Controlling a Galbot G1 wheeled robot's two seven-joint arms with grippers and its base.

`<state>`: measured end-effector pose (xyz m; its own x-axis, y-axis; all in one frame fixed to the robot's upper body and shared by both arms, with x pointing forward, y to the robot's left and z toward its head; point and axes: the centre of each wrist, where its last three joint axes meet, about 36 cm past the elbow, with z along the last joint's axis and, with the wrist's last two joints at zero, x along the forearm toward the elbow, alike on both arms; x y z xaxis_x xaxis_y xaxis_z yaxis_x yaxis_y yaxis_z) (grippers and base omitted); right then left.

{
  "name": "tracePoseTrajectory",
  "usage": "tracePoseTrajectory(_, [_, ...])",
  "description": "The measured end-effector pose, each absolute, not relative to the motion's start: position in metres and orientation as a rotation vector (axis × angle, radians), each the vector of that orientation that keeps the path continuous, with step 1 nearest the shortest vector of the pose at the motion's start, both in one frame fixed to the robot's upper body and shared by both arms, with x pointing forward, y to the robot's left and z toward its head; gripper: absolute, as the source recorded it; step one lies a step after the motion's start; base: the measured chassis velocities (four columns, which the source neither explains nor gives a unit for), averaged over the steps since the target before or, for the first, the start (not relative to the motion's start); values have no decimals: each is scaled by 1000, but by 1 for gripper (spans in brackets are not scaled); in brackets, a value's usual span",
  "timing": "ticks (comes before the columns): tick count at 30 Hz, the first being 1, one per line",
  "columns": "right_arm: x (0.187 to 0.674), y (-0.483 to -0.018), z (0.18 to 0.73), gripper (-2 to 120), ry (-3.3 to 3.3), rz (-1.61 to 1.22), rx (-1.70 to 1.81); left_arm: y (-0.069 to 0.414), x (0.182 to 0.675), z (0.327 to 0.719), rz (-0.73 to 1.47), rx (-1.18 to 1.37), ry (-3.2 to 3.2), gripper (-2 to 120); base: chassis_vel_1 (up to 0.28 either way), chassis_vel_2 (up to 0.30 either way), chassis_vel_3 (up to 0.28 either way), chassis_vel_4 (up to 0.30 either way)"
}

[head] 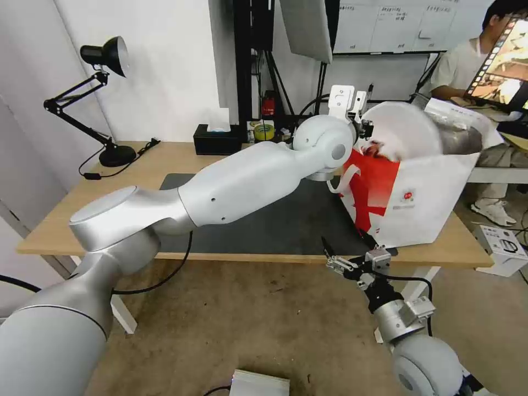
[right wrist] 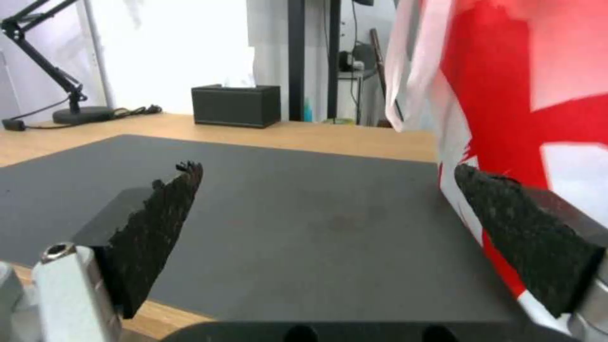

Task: Pick up the trash from the table and place it into the takeout bag.

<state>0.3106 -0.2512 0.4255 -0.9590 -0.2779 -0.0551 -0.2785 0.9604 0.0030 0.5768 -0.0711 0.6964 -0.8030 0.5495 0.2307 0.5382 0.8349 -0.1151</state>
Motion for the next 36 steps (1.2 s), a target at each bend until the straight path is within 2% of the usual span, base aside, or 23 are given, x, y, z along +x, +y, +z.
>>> tracePoseTrajectory(2, [311, -251, 425, 100, 3057, 17, -434, -71, 576, 696, 64, -834, -2760, 34, 0, 0, 0, 0])
tracePoseTrajectory(4, [311, -251, 425, 100, 3057, 17, -434, -65, 573, 696, 65, -822, -2765, 48, 0, 0, 0, 0])
tracePoseTrajectory(6, [311, -251, 425, 100, 3057, 16, -434, -63, 572, 695, 68, -820, -2766, 51, 0, 0, 0, 0])
tracePoseTrajectory(8, [311, -251, 425, 100, 3057, 16, -434, -48, 570, 691, 107, -808, -2795, 62, 0, 0, 0, 0])
tracePoseTrajectory(12, [311, -251, 425, 100, 3057, 16, -434, -32, 566, 685, 139, -798, -2837, 71, 0, 0, 0, 0])
tracePoseTrajectory(14, [311, -251, 425, 100, 3057, 16, -434, -5, 563, 671, 142, -815, -2903, 82, 0, 0, 0, 0])
tracePoseTrajectory(15, [311, -251, 425, 100, 3057, 16, -434, -5, 563, 671, 142, -815, -2903, 82, 0, 0, 0, 0])
tracePoseTrajectory(17, [311, -251, 425, 100, 3057, 16, -434, 24, 560, 654, 119, -873, -2973, 93, 0, 0, 0, 0])
tracePoseTrajectory(18, [311, -251, 425, 100, 3057, 16, -434, 24, 560, 654, 119, -873, -2973, 93, 0, 0, 0, 0])
tracePoseTrajectory(19, [311, -251, 425, 100, 3057, 16, -434, 43, 558, 644, 104, -912, -3007, 97, 0, 0, 0, 0])
tracePoseTrajectory(26, [311, -251, 425, 100, 3057, 17, -434, 164, 537, 580, 57, -971, -3120, 100, 0, 0, 0, 0])
tracePoseTrajectory(27, [311, -251, 425, 100, 3057, 17, -434, 164, 537, 580, 57, -971, -3120, 100, 0, 0, 0, 0])
tracePoseTrajectory(30, [311, -251, 425, 100, 3057, 16, -434, 208, 517, 555, 40, -929, -3167, 100, 0, 0, 0, 0])
tracePoseTrajectory(36, [311, -251, 425, 100, 3057, 16, -434, 247, 485, 533, 24, -831, -3240, 100, 0, 0, 0, 0])
